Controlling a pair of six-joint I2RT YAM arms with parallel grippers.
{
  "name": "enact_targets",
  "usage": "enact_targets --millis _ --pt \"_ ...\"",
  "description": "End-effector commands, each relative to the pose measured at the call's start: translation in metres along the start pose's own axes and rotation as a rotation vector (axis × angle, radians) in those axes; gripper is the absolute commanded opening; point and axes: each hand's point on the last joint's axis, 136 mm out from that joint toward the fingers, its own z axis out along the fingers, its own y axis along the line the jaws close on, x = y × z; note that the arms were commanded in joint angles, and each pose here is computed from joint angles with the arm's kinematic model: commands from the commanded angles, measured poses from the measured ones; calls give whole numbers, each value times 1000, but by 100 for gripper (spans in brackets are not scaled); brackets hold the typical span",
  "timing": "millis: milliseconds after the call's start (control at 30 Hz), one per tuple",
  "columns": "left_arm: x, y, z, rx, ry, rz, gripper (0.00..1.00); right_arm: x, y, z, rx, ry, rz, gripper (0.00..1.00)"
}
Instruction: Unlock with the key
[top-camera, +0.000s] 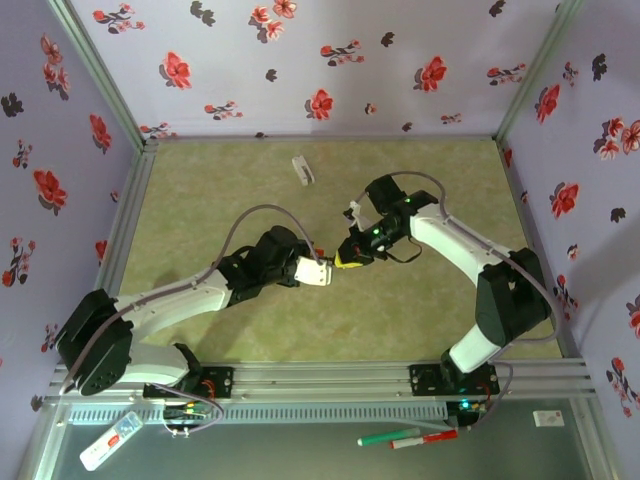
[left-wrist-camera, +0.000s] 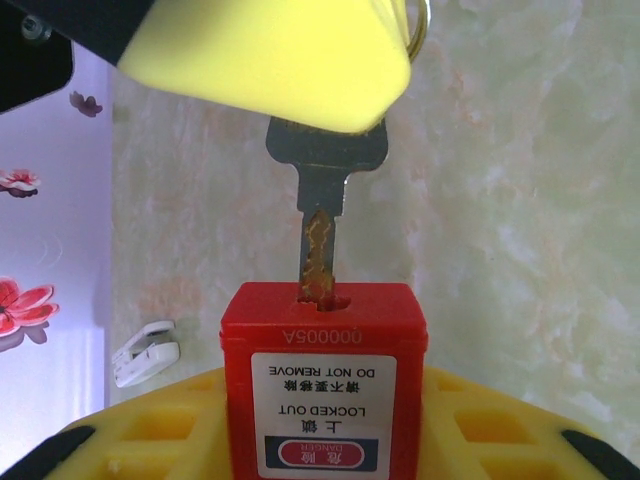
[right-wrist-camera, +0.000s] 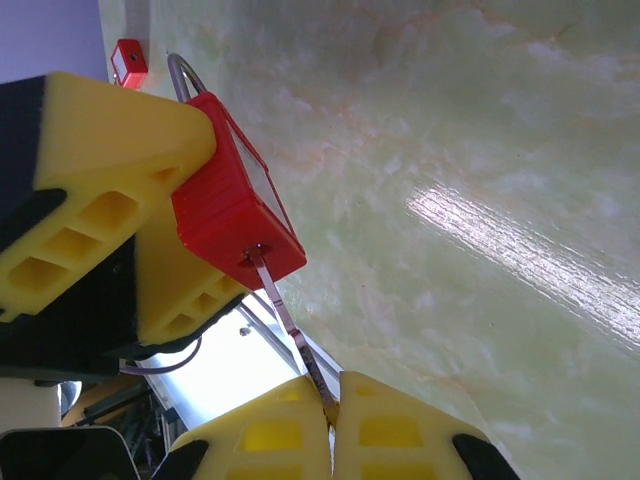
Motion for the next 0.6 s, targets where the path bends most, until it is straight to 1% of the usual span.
enact_targets --millis 0,100,200,333,567 --pt "-53 -18 -11 100 -228 -7 0 -52 17 -11 -47 -183 -106 0" --pt "-61 -16 -13 110 -260 -50 0 -47 18 -6 -16 -178 -143 0" --pt "-66 -15 -14 123 -282 -84 0 -47 19 -1 -24 -189 -145 0" --pt "-71 -9 -16 105 -299 -127 0 -45 16 3 -22 -196 -149 0" --pt "-79 -1 -21 94 -338 -160 0 -40 24 10 -52 -202 -173 0"
